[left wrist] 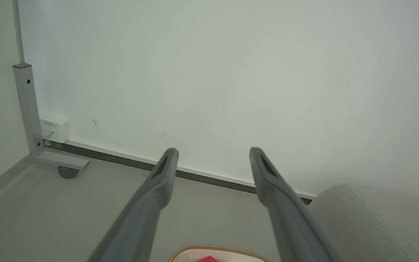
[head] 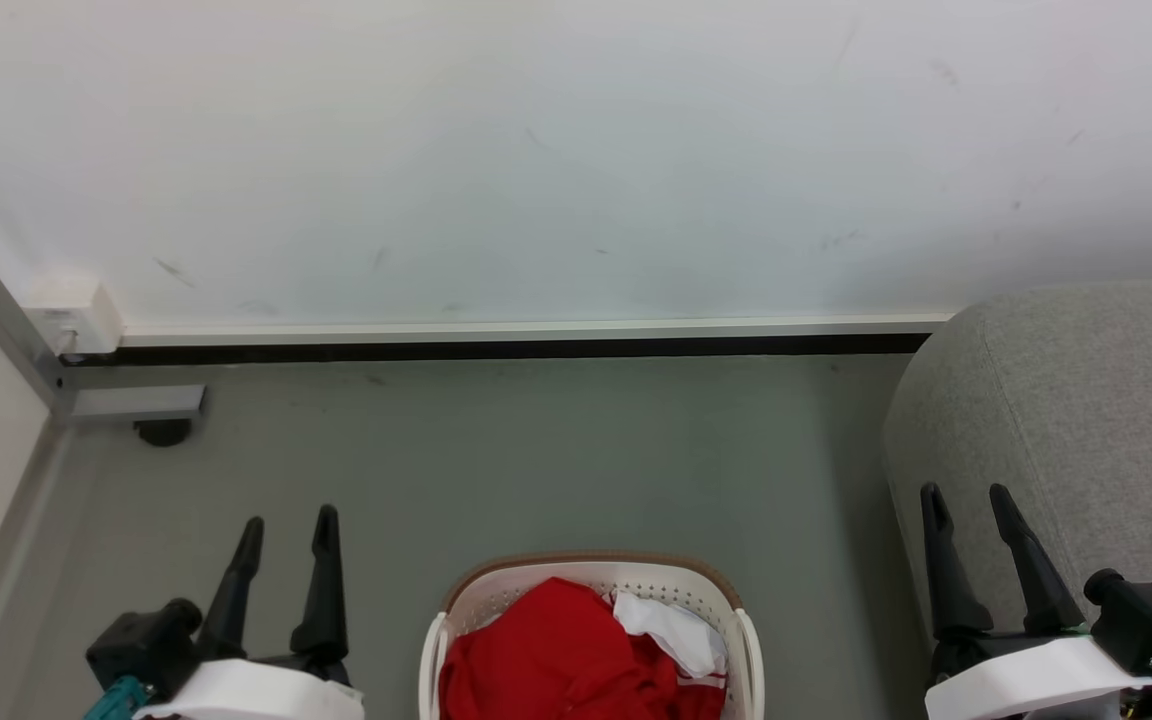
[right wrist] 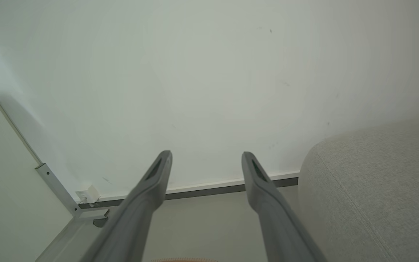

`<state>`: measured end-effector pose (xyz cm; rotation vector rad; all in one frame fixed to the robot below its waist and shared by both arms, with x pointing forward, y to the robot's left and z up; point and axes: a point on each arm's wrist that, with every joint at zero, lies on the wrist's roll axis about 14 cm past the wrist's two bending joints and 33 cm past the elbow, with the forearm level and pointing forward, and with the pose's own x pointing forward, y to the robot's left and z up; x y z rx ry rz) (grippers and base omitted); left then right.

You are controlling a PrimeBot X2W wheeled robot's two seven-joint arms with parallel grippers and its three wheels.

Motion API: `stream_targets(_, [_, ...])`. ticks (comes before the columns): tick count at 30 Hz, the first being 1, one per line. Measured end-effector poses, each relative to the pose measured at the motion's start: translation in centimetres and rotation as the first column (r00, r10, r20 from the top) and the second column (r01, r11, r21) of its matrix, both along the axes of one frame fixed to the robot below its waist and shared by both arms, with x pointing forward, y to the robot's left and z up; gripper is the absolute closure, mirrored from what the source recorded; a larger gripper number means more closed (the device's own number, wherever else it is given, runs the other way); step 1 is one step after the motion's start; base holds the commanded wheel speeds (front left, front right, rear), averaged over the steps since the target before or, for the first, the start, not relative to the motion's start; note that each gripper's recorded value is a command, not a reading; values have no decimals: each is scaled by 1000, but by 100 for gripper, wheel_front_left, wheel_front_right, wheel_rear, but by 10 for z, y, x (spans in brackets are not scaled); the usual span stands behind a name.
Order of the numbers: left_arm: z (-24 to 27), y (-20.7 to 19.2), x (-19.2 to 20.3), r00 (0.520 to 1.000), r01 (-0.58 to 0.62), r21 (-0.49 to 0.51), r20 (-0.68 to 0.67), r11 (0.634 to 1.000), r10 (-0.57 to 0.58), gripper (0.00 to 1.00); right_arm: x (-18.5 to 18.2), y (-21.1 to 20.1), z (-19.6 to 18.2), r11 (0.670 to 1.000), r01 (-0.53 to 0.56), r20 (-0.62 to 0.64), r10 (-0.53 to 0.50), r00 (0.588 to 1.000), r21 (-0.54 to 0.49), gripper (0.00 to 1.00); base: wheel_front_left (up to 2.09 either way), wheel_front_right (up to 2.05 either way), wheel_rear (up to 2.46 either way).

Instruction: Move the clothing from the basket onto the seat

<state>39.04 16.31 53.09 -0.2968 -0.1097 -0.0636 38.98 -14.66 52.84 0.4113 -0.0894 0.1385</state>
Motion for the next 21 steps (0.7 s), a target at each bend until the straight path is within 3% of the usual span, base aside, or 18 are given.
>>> stream_targets(21, [8,-7,1,998,13,142,53,990,-21,0,-1,9,9,991,-17,63,26,998,-134,0,0,0,0])
